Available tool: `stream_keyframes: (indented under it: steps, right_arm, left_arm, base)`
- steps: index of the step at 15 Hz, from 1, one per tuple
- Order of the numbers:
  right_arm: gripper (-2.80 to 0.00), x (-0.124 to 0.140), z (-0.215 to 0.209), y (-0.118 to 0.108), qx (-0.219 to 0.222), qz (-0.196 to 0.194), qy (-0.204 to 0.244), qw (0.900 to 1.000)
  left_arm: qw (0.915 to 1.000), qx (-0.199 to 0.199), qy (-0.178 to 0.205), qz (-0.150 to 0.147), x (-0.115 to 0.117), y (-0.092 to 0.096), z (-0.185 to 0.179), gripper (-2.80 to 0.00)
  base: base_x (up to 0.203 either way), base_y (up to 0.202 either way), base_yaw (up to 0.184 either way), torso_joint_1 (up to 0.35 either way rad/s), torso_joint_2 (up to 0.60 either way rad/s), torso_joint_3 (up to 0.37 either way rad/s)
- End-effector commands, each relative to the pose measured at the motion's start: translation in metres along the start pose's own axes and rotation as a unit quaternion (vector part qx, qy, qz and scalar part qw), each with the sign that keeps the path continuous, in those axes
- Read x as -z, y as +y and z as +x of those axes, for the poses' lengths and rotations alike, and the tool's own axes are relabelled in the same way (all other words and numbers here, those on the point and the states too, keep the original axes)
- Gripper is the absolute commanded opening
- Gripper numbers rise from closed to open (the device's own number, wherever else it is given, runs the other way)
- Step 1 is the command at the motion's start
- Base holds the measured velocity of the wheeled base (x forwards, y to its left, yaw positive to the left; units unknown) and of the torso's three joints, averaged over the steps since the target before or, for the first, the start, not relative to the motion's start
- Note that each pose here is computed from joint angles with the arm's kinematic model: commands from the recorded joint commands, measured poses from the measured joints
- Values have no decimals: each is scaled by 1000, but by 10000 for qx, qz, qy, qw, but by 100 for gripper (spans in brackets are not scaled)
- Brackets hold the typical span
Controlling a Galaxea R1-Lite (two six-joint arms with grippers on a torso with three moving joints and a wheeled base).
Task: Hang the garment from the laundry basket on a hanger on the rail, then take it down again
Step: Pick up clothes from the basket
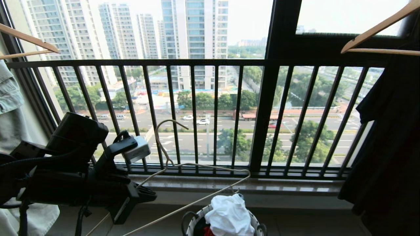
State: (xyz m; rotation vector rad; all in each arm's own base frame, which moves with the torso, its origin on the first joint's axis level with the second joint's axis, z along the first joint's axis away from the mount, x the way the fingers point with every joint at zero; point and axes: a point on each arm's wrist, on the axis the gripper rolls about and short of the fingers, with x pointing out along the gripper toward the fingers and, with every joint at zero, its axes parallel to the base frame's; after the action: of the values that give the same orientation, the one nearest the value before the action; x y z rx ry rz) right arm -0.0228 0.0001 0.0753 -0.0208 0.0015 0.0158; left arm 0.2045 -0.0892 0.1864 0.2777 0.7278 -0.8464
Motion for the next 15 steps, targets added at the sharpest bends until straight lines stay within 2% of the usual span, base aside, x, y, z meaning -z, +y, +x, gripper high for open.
stream_keyframes:
  steps: [1,15]
  right_arm:
    - [-280,0,0,0,-5,3,-9,10000]
    - [-280,0,0,0,-5,-3,-9,10000]
  left_arm:
    - [10000,11,-7,10,0,0,-1,-280]
    - [9998,186,-42,9,2,-2,-1,-280]
  base:
    - [0,0,0,-206,515,304]
    - [0,0,0,-158,480,317]
